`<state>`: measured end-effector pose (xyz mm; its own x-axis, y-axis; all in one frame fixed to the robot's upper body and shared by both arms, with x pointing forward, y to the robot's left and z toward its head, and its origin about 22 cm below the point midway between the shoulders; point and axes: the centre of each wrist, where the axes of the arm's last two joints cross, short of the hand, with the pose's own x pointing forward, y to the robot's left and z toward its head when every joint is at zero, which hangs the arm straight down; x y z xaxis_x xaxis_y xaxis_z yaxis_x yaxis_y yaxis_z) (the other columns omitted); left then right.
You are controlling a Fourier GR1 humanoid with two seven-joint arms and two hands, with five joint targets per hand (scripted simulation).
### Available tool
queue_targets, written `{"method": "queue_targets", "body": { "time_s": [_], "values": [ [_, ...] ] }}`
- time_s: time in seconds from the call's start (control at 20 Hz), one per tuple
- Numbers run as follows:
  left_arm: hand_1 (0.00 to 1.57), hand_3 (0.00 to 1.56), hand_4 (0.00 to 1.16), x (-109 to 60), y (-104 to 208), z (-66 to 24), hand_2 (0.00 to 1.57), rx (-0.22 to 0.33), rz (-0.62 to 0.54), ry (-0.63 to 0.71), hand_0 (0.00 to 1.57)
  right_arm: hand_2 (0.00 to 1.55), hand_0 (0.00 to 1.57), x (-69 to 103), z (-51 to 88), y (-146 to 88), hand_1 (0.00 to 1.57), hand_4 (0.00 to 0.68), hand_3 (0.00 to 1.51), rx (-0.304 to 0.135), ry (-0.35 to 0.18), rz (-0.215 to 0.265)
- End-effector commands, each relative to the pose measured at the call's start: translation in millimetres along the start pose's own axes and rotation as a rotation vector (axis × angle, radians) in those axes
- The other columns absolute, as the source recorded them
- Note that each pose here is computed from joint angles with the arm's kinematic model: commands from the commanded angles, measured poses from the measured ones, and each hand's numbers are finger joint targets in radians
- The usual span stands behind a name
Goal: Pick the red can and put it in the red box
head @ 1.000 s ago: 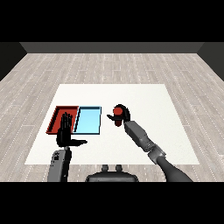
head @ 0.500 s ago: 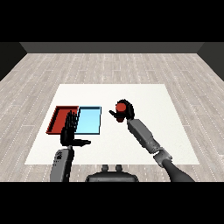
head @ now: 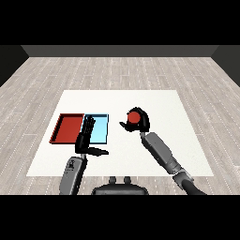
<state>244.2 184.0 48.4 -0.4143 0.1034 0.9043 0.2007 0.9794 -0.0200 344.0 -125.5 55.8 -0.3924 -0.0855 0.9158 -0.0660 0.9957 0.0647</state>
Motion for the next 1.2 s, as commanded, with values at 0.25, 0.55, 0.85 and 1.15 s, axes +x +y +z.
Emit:
{"method": "queue_targets", "body": {
  "time_s": [0.25, 0.55, 0.85, 1.15],
  "values": [
    [0.00, 0.00, 0.00, -12.8, -22, -20.3, 0.00, -0.050, -0.014, 0.048, 0.00, 1.41, 1.43, 33.9, 36.2, 10, 1.43, 0.629, 1.39, 0.013, -0.053, -0.013],
    [0.00, 0.00, 0.00, -37.4, -44, -13.6, 0.00, -0.057, -0.036, 0.123, 0.00, 1.43, 1.45, 29.0, 39.2, 21, 1.45, 0.611, 1.40, 0.034, -0.099, -0.035],
    [0.00, 0.00, 0.00, -36.6, -56, -21.3, 0.00, -0.060, 0.001, 0.140, 0.00, 1.44, 1.44, 45.4, 23.9, 38, 1.44, 0.634, 1.40, 0.072, -0.114, -0.038],
    [0.00, 0.00, 0.00, -42.6, -69, -32.2, 0.00, -0.064, 0.010, 0.178, 0.00, 1.44, 1.47, 26.9, 39.7, 41, 1.47, 0.652, 1.39, 0.058, -0.124, -0.049]
  ]
}}
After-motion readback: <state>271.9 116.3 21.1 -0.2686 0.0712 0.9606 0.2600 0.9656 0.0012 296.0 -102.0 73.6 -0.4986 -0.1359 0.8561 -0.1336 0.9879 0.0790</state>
